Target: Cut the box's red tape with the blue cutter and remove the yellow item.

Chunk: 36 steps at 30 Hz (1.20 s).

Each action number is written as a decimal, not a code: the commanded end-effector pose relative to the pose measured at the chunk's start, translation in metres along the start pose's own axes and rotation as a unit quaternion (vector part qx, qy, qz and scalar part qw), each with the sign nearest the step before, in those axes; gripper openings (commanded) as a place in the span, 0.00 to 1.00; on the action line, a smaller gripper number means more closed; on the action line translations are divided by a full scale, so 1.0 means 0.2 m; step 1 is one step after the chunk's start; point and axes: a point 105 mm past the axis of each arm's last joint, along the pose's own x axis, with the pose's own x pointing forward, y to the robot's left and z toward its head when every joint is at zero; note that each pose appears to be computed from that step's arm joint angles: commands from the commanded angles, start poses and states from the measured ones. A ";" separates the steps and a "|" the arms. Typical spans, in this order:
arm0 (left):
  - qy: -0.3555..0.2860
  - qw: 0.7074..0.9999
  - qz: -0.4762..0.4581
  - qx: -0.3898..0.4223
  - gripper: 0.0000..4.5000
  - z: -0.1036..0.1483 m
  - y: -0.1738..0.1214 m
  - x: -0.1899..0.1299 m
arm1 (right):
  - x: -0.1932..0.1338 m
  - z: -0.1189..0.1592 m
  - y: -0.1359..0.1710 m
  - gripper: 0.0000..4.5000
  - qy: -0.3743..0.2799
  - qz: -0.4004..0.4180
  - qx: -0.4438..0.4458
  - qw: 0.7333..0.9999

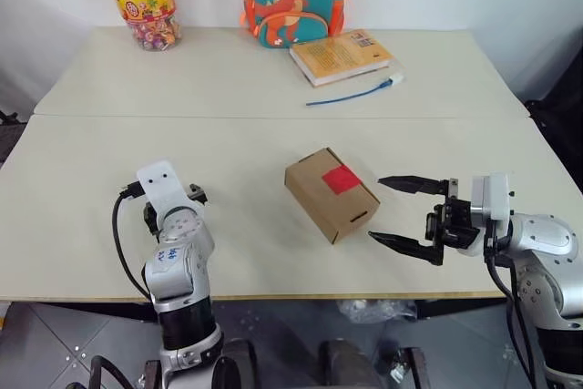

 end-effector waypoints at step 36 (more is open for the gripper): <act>0.029 0.999 0.039 -0.011 0.72 -0.14 0.22 0.05 | 0.02 0.00 -0.01 1.00 -0.006 -0.036 -0.016 0.999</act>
